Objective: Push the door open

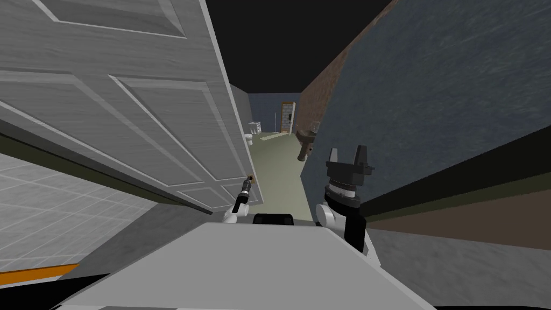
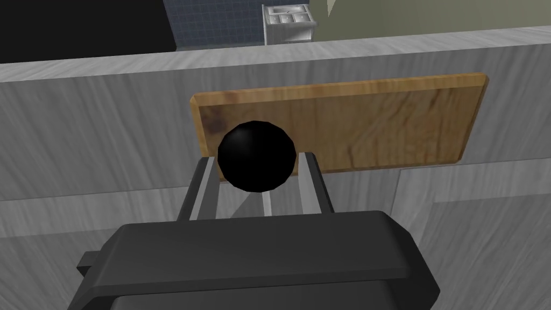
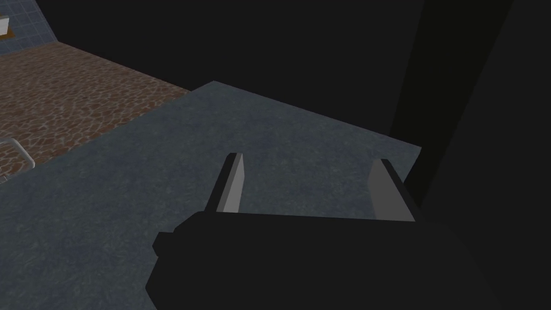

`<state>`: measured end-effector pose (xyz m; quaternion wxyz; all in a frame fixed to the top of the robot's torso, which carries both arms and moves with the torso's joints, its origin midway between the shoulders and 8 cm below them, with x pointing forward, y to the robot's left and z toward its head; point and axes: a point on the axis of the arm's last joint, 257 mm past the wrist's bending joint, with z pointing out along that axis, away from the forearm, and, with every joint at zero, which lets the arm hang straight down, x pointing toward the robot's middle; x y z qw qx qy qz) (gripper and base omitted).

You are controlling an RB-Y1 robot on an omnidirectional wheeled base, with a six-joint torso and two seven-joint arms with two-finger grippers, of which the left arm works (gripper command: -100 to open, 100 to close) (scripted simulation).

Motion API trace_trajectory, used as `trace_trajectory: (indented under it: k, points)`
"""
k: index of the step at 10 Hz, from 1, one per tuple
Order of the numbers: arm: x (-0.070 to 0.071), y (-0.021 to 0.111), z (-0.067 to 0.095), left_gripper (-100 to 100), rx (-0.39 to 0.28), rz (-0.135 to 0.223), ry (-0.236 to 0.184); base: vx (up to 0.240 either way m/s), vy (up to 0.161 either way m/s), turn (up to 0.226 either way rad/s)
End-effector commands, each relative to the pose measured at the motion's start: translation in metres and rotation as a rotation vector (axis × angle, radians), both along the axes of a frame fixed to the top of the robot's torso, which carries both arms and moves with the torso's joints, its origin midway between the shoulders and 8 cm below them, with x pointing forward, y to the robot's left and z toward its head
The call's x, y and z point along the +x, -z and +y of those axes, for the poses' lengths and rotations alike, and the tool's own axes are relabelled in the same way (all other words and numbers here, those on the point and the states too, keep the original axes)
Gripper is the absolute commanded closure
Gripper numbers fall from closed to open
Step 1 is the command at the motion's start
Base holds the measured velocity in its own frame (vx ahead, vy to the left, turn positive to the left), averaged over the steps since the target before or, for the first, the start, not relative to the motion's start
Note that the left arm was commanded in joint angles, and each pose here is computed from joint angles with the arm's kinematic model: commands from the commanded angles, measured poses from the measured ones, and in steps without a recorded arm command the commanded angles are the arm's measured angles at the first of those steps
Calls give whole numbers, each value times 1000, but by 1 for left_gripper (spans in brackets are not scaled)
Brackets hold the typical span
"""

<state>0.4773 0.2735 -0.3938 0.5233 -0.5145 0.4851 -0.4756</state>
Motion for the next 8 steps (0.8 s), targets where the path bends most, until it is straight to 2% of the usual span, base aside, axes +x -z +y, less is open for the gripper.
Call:
trace_trajectory:
  k: [1, 2, 3, 4, 8]
  points:
    - [-2, -3, 24, 100, 8, 0, -41, 157, -49, 78]
    - [-2, -3, 30, 100, 9, -1, -57, 209, -74, 107]
    - [-2, -3, 30, 100, 9, -1, -57, 139, -38, 72]
    - [-2, -1, 25, -100, 3, 4, -53, -79, -63, 51]
    - [-2, -2, 21, -100, -10, 0, -58, -206, -95, 49]
